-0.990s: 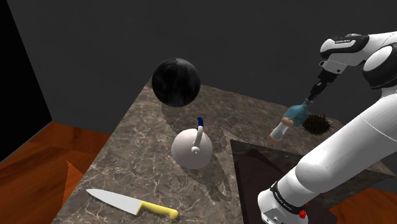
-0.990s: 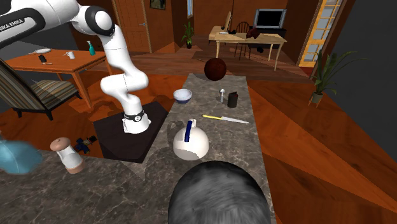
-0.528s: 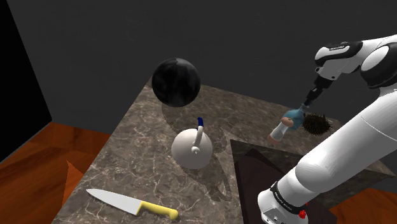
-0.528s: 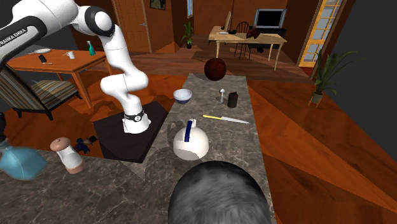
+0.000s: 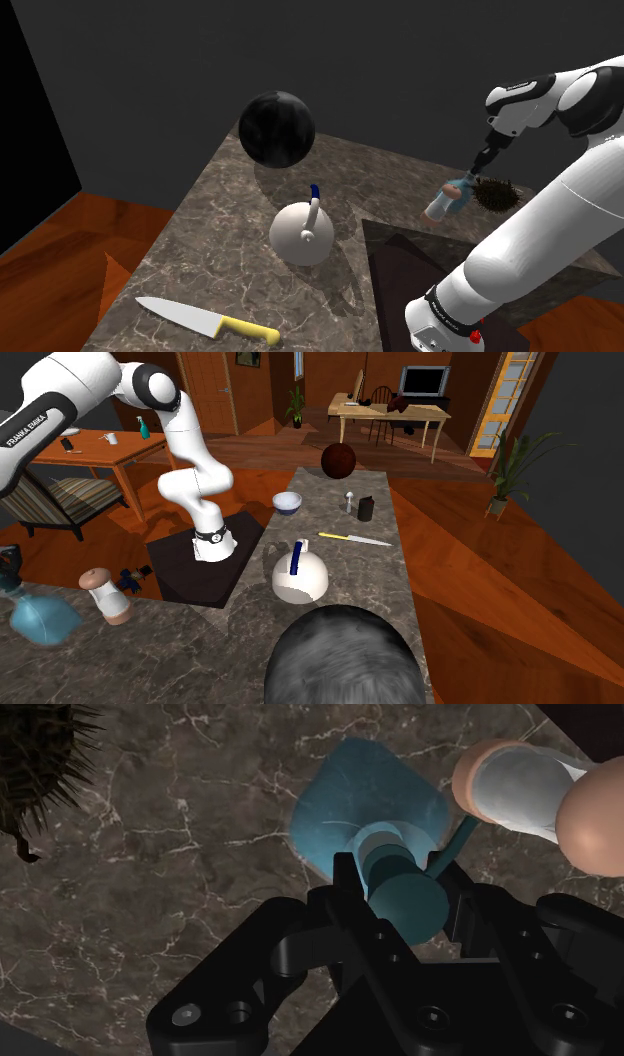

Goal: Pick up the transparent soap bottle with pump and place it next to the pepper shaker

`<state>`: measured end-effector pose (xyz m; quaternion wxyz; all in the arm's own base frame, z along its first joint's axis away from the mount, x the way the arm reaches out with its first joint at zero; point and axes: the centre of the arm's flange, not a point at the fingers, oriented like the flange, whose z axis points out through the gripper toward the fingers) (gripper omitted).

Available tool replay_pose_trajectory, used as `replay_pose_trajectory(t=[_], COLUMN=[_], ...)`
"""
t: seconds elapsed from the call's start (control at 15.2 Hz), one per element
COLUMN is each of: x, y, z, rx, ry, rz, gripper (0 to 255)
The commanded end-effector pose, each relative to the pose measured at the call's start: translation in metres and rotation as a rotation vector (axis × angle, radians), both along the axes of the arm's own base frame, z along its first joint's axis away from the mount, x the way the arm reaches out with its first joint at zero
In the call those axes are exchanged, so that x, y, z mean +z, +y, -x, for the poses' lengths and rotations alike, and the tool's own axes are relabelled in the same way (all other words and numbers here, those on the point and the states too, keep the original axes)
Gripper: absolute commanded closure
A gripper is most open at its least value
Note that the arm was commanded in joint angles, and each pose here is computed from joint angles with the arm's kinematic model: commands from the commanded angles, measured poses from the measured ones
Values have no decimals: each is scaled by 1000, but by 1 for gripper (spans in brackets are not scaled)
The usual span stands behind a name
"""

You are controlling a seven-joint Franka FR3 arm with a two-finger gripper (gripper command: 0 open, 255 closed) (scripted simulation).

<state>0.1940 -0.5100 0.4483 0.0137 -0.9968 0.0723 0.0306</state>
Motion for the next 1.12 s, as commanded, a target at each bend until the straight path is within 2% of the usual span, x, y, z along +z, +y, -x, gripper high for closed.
replay_pose_trajectory(t=[0.0,0.07,0.59,0.66,0.99,1.06], x=[-10,-18,-18,-18,-18,-5], y=[0,0,0,0,0,0], z=[0,0,0,0,0,-1], rx=[0,0,0,0,0,0], ry=[0,0,0,0,0,0], rz=[1,1,1,1,1,1], gripper=[255,255,255,0,0,0])
